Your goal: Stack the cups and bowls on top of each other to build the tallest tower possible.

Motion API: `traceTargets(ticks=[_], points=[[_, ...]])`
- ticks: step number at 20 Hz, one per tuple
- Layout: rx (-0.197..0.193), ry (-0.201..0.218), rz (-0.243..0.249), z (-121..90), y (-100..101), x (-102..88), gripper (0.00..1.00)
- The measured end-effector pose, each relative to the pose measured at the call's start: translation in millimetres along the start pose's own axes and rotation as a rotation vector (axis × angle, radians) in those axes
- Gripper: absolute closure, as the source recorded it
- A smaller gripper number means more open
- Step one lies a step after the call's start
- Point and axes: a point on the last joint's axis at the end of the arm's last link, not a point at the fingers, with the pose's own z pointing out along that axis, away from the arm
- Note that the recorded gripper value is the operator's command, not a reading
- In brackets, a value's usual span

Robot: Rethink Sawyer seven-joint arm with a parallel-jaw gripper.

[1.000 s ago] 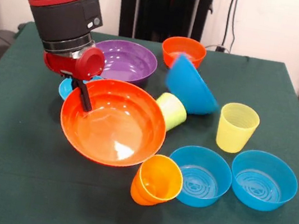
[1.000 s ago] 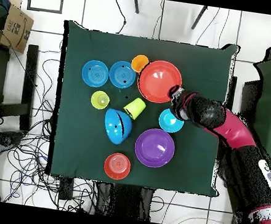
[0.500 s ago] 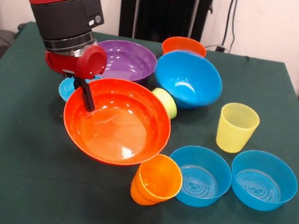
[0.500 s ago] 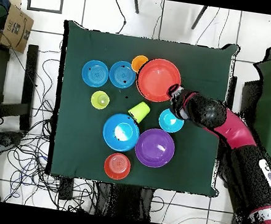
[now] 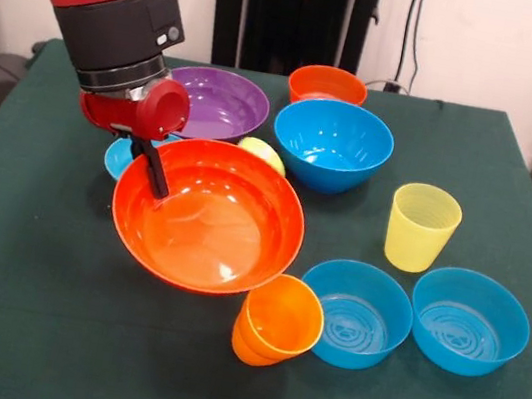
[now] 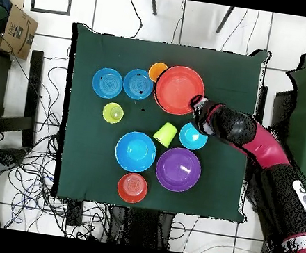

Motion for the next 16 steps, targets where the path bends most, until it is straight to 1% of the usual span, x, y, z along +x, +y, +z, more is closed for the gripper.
traceTargets(ticks=[5, 9, 12, 15, 16], points=[[0.003, -0.003, -0.004, -4.2, 1.0, -1.4, 1.00], [0.013, 0.004, -0.012, -14.6, 3.7, -0.8, 1.00], [0.023, 0.041, -0.013, -30.2, 10.2, 3.2, 1.00], [0.030, 0.067, -0.014, -40.5, 14.5, 6.1, 1.00], [0.035, 0.083, -0.016, -46.6, 16.7, 7.7, 1.00]])
